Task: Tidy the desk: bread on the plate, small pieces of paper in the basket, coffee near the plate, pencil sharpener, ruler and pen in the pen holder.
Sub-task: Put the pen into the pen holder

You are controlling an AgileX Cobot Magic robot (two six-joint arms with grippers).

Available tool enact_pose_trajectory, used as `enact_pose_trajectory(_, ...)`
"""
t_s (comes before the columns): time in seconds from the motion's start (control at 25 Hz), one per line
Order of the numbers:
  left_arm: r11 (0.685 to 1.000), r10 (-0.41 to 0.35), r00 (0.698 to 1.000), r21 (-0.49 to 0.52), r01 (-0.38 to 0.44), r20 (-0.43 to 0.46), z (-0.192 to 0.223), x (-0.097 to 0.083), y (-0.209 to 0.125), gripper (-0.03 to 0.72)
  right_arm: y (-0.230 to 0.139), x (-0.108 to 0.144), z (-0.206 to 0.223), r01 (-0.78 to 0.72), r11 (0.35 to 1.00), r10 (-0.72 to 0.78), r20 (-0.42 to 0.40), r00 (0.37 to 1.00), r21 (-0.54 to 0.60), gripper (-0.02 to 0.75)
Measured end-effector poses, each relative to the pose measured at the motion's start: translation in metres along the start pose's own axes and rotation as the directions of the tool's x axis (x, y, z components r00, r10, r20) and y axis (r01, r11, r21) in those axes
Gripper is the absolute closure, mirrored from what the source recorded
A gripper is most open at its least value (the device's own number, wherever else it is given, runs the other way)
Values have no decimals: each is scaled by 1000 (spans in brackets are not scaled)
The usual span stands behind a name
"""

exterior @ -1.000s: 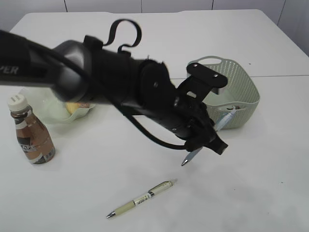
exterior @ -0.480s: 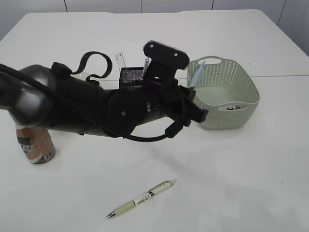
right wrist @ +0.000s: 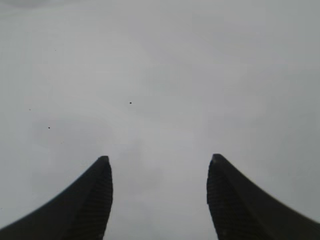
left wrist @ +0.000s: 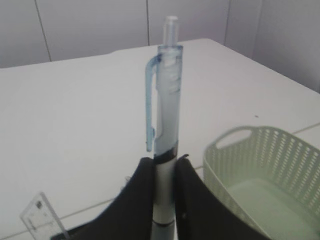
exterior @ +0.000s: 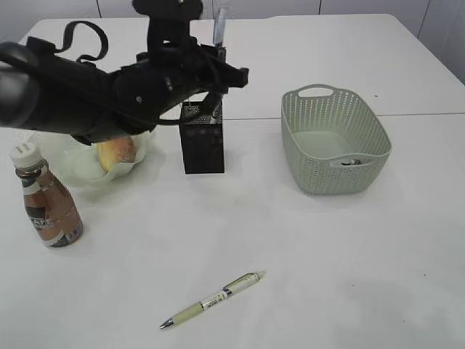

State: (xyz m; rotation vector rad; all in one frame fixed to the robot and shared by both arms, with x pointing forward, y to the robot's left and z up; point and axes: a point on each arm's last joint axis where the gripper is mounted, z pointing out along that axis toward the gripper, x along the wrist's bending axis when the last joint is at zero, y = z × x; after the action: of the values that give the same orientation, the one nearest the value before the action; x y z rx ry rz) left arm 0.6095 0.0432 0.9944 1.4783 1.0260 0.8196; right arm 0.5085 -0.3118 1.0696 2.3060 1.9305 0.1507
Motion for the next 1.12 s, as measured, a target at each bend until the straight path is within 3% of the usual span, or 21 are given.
enact_pose_trajectory(0.2, 998, -23, 998, -53, 20, -53, 9, 23, 18, 629, 0, 0, 0, 0, 1000, 0, 0, 1000, 0, 298)
enact_pose_trajectory(0.36, 999, -27, 997, -41, 24, -77, 20, 35, 13, 629, 0, 0, 0, 0, 1000, 0, 0, 1000, 0, 298)
enact_pose_trajectory(0.84, 995, -4, 997, 98, 11, -76, 46, 35, -44, 629, 0, 0, 0, 0, 1000, 0, 0, 1000, 0, 298)
enact_pose_trajectory(1.12, 993, -3, 997, 119, 11, -71, 47, 35, -49, 628, 0, 0, 0, 0, 1000, 0, 0, 1000, 0, 299)
